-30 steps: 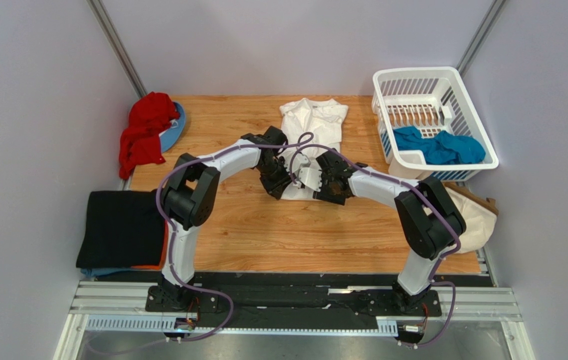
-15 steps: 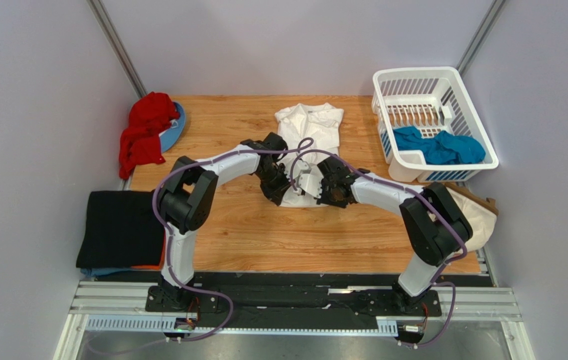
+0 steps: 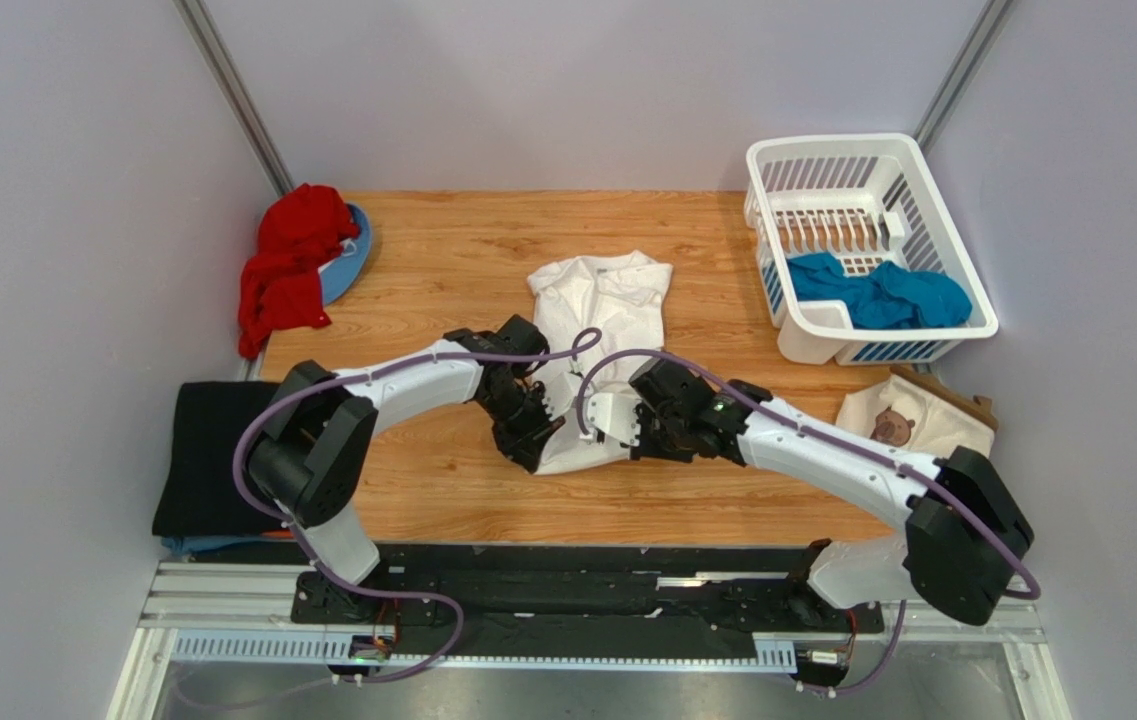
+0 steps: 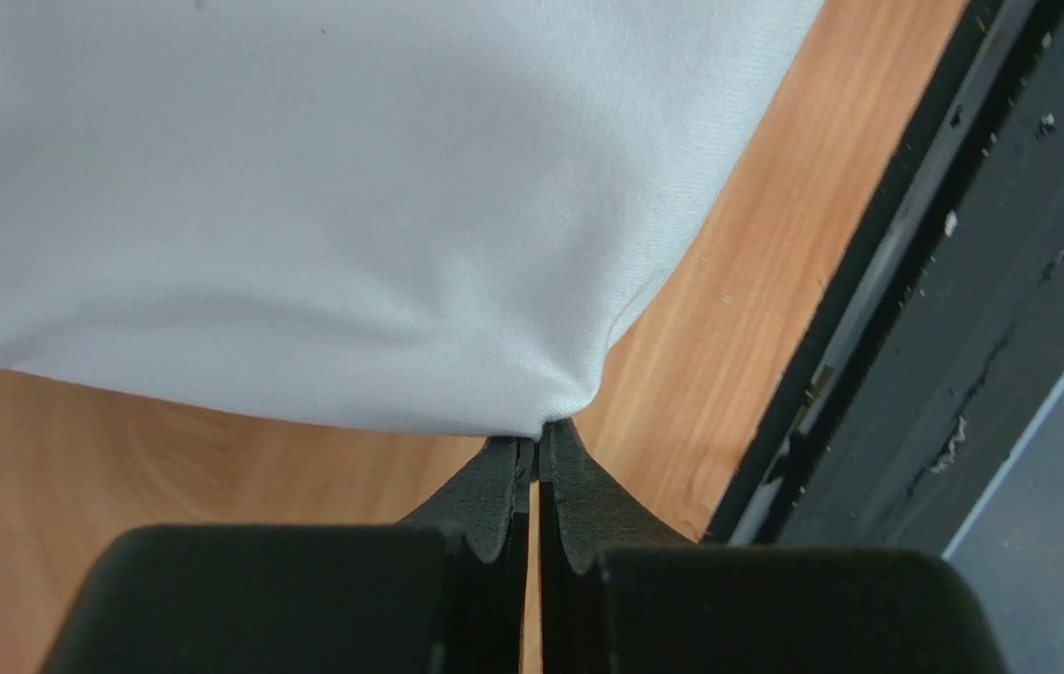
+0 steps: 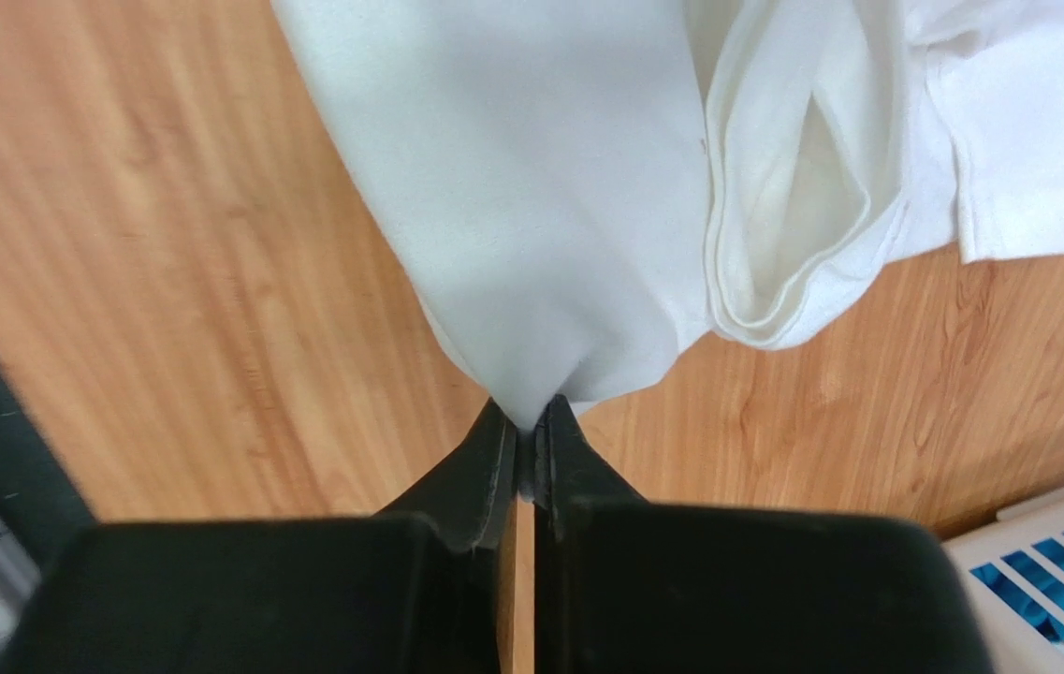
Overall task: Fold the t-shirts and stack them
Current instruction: Fold the tshirt
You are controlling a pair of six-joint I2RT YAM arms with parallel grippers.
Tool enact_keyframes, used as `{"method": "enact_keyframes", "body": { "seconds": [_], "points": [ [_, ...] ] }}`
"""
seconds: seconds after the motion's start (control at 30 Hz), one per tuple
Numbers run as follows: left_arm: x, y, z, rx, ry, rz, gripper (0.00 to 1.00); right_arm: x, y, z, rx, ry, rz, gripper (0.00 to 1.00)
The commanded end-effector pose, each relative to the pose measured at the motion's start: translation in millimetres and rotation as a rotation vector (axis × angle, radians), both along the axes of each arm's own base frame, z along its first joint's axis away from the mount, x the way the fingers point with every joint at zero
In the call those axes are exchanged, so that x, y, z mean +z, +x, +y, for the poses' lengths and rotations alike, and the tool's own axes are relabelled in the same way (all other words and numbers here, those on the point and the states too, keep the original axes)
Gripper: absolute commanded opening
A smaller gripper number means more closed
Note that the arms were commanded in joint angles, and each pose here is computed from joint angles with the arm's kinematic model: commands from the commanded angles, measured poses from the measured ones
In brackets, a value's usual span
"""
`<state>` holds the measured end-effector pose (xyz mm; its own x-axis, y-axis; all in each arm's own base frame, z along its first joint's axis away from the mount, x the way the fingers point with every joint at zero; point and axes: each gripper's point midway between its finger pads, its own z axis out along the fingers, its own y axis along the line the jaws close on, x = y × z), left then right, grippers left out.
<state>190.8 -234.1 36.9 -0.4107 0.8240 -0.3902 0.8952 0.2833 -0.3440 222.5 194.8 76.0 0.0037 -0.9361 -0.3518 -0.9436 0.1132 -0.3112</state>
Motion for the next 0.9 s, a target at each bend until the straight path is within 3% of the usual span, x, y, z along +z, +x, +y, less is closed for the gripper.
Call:
{"method": "enact_keyframes", "body": {
  "seconds": [0.0,0.13,0.23,0.53,0.87],
  "points": [
    [12.6,-37.4,5.5,-0.085,-0.037,0.060,0.00,6.5,-46.1,5.1,0.040,0.022,0.086,0.00],
    [23.5,-49.5,5.8,-0.121,-0.079,0.056,0.00,14.6,-70.4,16.3,0.087,0.054,0.088,0.00],
    [50.0,-37.4,-2.2,-0.108,-0.140,-0.045,0.00,27.1,-64.1,18.2,0.065,0.080,0.034,0.00],
    [116.8,25.0,-6.4,-0.001,-0.216,-0.349,0.00,85.3,-8.2,13.6,-0.012,0.057,-0.238,0.00],
    [152.1,112.8,0.8,0.116,-0.214,-0.528,0.00,121.5,57.0,10.5,-0.079,0.044,-0.332,0.00]
  ]
}}
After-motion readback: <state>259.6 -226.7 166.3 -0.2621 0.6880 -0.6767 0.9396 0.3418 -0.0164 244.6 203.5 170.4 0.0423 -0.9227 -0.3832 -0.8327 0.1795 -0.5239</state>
